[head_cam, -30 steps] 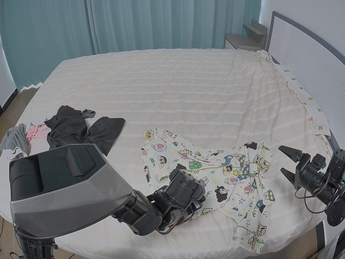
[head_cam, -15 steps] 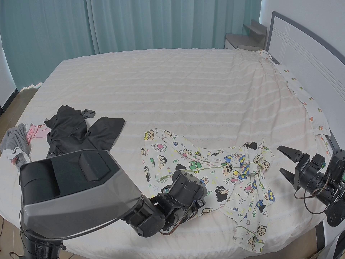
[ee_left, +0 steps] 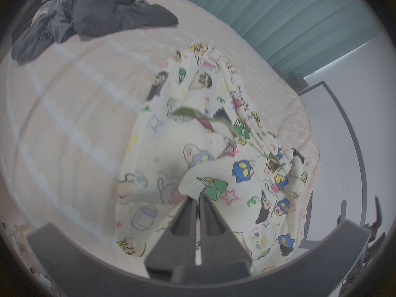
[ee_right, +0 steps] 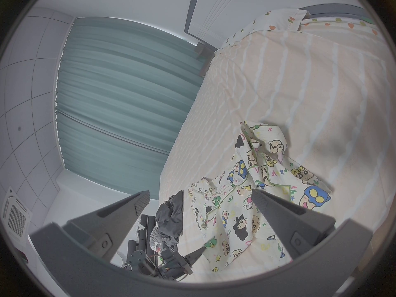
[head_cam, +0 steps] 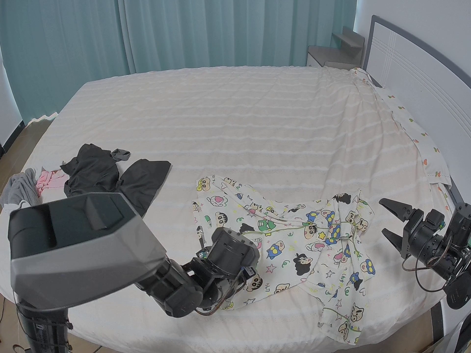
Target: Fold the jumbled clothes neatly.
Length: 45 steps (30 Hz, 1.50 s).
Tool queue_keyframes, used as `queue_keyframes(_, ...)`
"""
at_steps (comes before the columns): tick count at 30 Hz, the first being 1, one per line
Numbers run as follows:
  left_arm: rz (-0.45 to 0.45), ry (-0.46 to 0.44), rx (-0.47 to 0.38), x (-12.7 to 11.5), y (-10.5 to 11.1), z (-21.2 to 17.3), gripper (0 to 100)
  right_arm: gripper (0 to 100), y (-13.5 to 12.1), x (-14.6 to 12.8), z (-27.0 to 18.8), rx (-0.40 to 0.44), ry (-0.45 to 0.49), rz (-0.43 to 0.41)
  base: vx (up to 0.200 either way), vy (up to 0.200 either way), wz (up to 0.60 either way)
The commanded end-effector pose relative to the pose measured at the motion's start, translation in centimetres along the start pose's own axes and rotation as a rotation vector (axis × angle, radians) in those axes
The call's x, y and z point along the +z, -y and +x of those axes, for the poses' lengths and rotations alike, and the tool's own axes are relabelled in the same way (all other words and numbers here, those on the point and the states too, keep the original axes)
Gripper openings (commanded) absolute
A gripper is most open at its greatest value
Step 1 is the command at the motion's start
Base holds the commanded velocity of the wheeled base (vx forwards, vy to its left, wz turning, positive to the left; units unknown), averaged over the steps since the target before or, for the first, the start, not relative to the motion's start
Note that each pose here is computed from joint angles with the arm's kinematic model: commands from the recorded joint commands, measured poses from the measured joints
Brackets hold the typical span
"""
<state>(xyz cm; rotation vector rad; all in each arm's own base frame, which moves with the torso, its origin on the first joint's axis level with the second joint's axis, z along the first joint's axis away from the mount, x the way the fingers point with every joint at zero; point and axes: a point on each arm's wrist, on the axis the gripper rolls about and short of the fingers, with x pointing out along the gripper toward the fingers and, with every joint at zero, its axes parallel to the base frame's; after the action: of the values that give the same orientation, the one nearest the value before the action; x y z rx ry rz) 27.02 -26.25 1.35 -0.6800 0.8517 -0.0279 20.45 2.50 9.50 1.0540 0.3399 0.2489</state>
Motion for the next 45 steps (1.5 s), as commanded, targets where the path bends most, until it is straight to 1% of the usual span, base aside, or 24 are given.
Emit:
queue_keyframes(1,-0.025,0.07,-0.036,3.6,0.0,-3.0,0,100,-0.3,0.1,-0.2,0.013,0.006,-0.004,0.0,0.0,0.0)
queue_keyframes(5,-0.01,0.097,-0.029,4.9,-0.7,-4.2,0,100,-0.3,0.1,-0.3,0.015,0.008,-0.005,0.0,0.0,0.0)
queue_keyframes(6,-0.003,0.104,-0.013,5.3,-1.3,-4.3,0,100,-0.2,0.1,-0.3,0.008,0.006,-0.003,0.0,0.0,0.0)
queue_keyframes(9,-0.007,0.118,0.008,5.9,-2.4,-4.0,0,100,0.3,-0.2,-0.3,-0.017,-0.009,-0.003,0.0,0.0,0.0)
queue_keyframes(12,-0.007,0.138,0.01,6.4,-3.2,-3.5,0,100,0.7,-0.3,-0.2,-0.037,-0.019,-0.027,0.0,0.0,0.0)
queue_keyframes(15,0.013,0.14,0.03,6.5,-3.9,-2.9,0,100,1.1,-0.4,-0.1,-0.055,-0.026,-0.039,0.0,0.0,0.0)
queue_keyframes(20,0.025,0.127,0.065,6.3,-4.7,-1.7,0,100,1.2,-0.5,-0.1,-0.058,-0.029,-0.039,0.0,0.0,0.0)
queue_keyframes(23,0.021,0.126,0.058,6.3,-4.7,-1.5,0,100,1.2,-0.4,-0.1,-0.059,-0.028,-0.041,0.0,0.0,0.0)
queue_keyframes(24,0.019,0.122,0.043,6.2,-4.6,-1.7,0,100,1.2,-0.4,-0.1,-0.06,-0.027,-0.041,0.0,0.0,0.0)
queue_keyframes(26,0.021,0.083,0.007,5.8,-4.7,-2.6,0,100,1.2,-0.4,-0.1,-0.059,-0.028,-0.041,0.0,0.0,0.0)
queue_keyframes(29,0.063,-0.045,-0.05,3.8,-4.8,-4.5,0,100,1.2,-0.5,-0.1,-0.06,-0.029,-0.04,0.0,0.0,0.0)
queue_keyframes(30,0.068,-0.061,-0.055,3.5,-4.9,-4.8,0,100,1.2,-0.4,-0.1,-0.061,-0.027,-0.04,0.0,0.0,0.0)
queue_keyframes(31,0.086,-0.102,-0.059,2.7,-5.2,-5.5,0,100,1.2,-0.4,-0.1,-0.061,-0.027,-0.04,0.0,0.0,0.0)
queue_keyframes(33,0.11,-0.134,-0.05,1.5,-5.5,-5.9,0,100,1.2,-0.5,-0.1,-0.061,-0.03,-0.04,0.0,0.0,0.0)
queue_keyframes(34,0.111,-0.136,-0.049,1.5,-5.5,-5.9,0,100,1.2,-0.5,-0.1,-0.06,-0.029,-0.04,0.0,0.0,0.0)
queue_keyframes(36,0.123,-0.165,-0.038,0.5,-5.8,-6.1,0,100,1.2,-0.5,-0.1,-0.061,-0.03,-0.04,0.0,0.0,0.0)
queue_keyframes(39,0.124,-0.174,-0.035,0.2,-6.0,-6.2,0,100,1.2,-0.6,-0.2,-0.064,-0.033,-0.039,0.0,0.0,0.0)
queue_keyframes(40,0.123,-0.175,-0.037,0.2,-5.9,-6.2,100,100,1.2,-0.6,-0.2,-0.064,-0.033,-0.04,0.0,0.0,0.0)
queue_keyframes(45,0.127,-0.185,-0.031,-0.1,-6.0,-5.7,100,100,1.3,-0.6,-0.3,-0.067,-0.035,-0.05,0.0,0.0,0.0)
